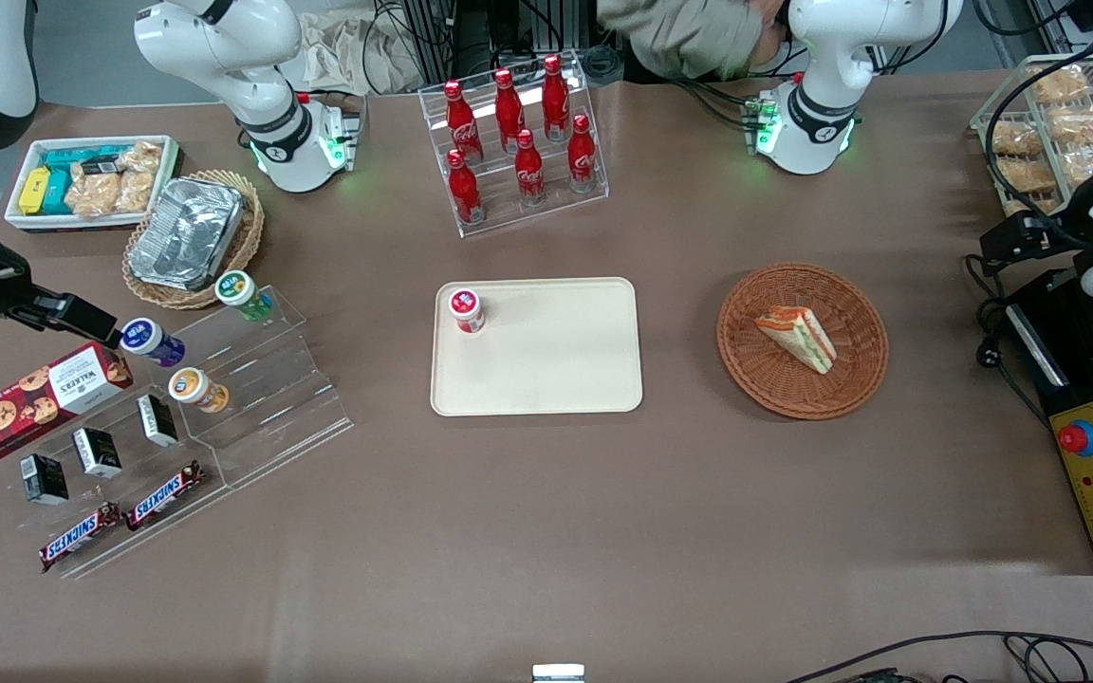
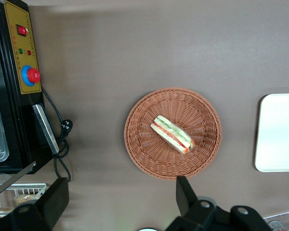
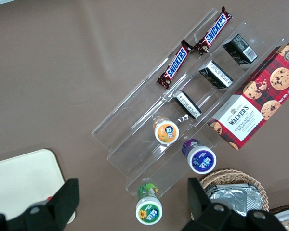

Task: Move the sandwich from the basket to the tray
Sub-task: 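Move the left gripper out toward the wicker basket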

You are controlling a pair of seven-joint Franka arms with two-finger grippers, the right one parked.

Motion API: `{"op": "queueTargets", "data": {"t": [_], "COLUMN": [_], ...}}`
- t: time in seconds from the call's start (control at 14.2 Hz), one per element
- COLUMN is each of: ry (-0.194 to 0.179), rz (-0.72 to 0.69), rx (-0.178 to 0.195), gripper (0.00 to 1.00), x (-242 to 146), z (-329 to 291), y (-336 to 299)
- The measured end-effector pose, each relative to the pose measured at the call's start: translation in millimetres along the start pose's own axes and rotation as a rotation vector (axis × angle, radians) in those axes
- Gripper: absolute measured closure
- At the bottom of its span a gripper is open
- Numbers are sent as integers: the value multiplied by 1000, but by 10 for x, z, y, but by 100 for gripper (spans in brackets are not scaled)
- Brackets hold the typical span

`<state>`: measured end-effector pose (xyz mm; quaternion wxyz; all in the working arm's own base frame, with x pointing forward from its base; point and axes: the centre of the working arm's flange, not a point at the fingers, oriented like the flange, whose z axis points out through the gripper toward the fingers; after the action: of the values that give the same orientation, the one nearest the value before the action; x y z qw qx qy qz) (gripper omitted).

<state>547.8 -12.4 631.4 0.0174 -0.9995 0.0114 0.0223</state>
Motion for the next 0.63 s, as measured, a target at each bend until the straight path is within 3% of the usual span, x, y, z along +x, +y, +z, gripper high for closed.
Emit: {"op": "queueTargets", "data": {"t": [0.42, 0.63], "ry": [-3, -35], "rz": [7, 14], "rx": [1, 26], "gripper": [0, 0], "x": [-3, -36], "z": [1, 87], "y": [35, 56]}}
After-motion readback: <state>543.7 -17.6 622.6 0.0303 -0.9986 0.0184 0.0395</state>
